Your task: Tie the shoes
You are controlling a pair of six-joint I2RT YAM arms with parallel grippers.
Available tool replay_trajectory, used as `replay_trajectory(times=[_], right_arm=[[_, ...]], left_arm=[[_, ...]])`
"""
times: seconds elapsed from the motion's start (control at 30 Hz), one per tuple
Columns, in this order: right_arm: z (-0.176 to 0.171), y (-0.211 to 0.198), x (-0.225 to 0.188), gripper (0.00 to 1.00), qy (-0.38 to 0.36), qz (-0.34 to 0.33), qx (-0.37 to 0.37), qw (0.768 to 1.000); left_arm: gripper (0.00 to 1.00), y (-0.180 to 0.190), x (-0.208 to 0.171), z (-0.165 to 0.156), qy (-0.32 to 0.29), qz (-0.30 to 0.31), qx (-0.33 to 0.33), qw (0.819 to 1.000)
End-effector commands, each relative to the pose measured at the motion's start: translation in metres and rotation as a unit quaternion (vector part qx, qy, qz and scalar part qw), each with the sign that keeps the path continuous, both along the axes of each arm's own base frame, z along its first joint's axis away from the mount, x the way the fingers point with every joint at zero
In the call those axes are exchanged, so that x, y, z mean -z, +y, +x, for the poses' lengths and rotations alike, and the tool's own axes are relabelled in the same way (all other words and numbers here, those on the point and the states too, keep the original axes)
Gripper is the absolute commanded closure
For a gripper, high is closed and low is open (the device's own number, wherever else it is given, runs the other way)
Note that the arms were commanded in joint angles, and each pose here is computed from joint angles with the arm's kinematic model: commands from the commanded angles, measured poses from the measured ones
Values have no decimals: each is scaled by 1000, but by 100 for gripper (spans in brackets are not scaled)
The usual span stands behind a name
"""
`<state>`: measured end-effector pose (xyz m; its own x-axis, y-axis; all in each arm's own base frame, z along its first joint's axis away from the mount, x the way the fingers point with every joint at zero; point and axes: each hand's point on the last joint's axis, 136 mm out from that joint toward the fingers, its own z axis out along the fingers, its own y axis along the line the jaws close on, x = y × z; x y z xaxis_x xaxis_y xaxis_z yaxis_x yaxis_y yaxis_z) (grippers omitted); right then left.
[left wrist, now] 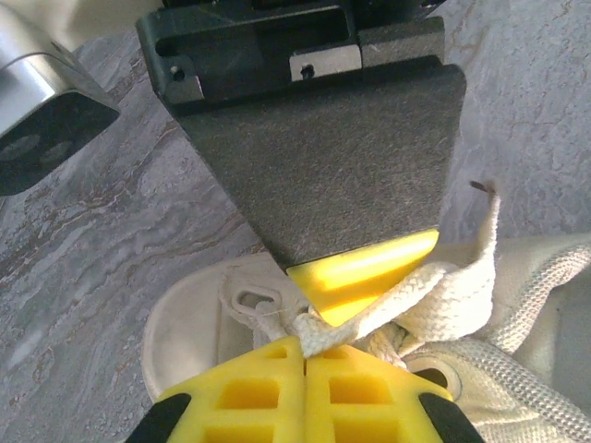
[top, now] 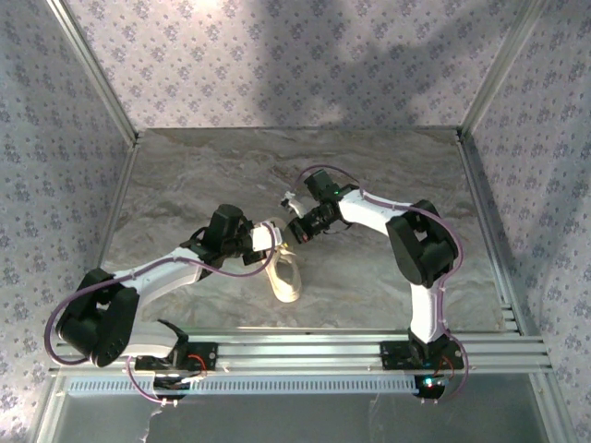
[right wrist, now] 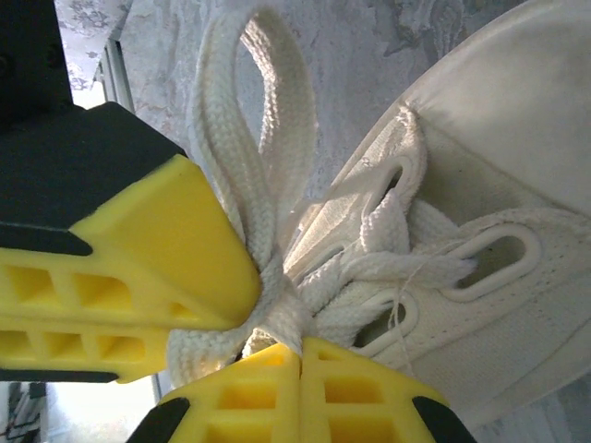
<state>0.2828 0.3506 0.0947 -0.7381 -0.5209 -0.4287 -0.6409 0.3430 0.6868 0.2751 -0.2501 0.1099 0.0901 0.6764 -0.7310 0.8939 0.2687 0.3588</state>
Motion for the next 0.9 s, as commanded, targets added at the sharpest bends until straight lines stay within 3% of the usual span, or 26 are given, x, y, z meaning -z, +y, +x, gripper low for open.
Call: replay_trajectory(times=[0.0, 0.17, 0.3, 0.37, 0.57, 0.87], right_arm=[[7, 1, -20, 100, -58, -7, -2, 998], [9, 0, -22, 100, -96, -18, 5, 995], [10, -1, -21, 100, -101, -23, 10, 995], [10, 0, -21, 100, -99, -23, 11, 995], [8, 1, -22, 100, -102, -23, 6, 994], [5, -2, -20, 100, -104, -36, 1, 994]], left_arm=[[90, -3, -16, -4, -17, -9, 14, 1000], [80, 4, -22, -9, -19, -6, 9, 1000], [58, 16, -31, -15, -21, 2, -3, 1000], [52, 28, -35, -17, -19, 6, -19, 1000], [43, 67, -35, -4, -34, 25, -75, 996], [36, 54, -16, 6, -31, 47, -57, 997]])
